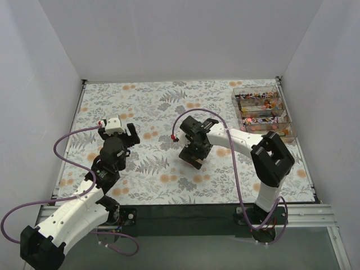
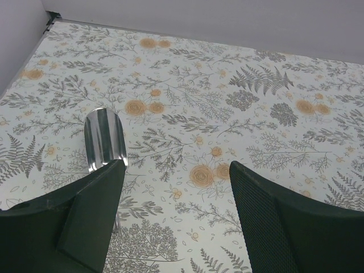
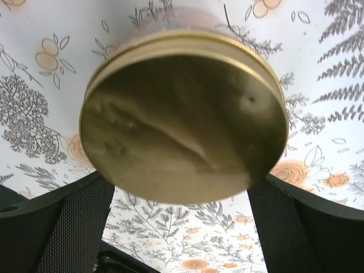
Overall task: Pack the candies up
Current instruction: Screw the bottle lid onto the packing bottle.
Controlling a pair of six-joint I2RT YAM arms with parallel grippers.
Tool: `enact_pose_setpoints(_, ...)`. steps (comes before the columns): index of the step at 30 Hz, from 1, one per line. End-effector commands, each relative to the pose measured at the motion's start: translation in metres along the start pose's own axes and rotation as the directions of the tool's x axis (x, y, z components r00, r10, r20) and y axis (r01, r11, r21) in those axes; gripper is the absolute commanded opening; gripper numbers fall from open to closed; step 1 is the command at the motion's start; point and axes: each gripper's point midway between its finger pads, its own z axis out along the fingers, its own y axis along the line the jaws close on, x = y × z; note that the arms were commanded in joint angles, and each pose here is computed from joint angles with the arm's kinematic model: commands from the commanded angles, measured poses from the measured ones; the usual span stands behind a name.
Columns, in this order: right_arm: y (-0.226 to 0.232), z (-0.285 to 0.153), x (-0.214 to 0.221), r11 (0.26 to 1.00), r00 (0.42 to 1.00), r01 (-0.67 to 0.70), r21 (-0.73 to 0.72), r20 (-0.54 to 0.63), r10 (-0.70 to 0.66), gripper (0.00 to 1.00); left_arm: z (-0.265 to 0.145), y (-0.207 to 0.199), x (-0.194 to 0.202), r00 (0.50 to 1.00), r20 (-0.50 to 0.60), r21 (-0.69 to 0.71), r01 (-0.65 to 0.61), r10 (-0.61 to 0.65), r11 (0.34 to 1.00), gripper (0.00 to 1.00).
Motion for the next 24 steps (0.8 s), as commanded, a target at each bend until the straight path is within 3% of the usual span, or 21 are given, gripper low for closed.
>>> enact_pose_setpoints(1, -0.003, -0.022, 0.007, 0.999, 1.0, 0.007, 0.041, 0.025, -0.008, 0.98, 0.0, 0.002, 0.001, 1.0, 0.0, -0.001, -0.01, 0.01, 1.0, 0.73)
enact_pose_setpoints(6, -0.009, -0.052, 0.0, 0.997, 0.996, -0.008, 0.083, 0.092, 0.0, 0.92, 0.001, -0.003, 0.003, 1.0, -0.007, 0.019, -0.008, 0.008, 1.0, 0.73)
enact_pose_setpoints(10, -0.014, -0.084, -0.028, 0.995, 0.973, -0.016, 0.1, 0.231, -0.008, 0.66, 0.002, -0.007, 0.008, 1.0, -0.023, 0.04, -0.007, 0.008, 0.999, 0.73)
enact_pose_setpoints(13, -0.014, -0.095, -0.053, 0.995, 0.939, -0.013, 0.098, 0.342, -0.022, 0.57, 0.002, -0.012, 0.01, 0.999, -0.037, 0.061, 0.014, -0.012, 0.998, 0.73)
enact_pose_setpoints(17, -0.017, -0.092, -0.068, 0.993, 0.89, -0.046, 0.105, 0.456, -0.007, 0.53, -0.002, -0.043, 0.024, 0.991, -0.119, 0.201, 0.089, -0.066, 0.976, 0.72)
enact_pose_setpoints(19, -0.019, -0.092, -0.071, 0.99, 0.836, -0.1, 0.1, 0.548, 0.029, 0.53, -0.009, -0.066, 0.033, 0.978, -0.188, 0.302, 0.149, -0.095, 0.942, 0.72)
enact_pose_setpoints(24, -0.036, -0.091, -0.063, 0.97, 0.715, -0.225, 0.09, 0.691, 0.101, 0.52, -0.022, -0.106, 0.071, 0.906, -0.39, 0.386, 0.323, -0.165, 0.864, 0.69)
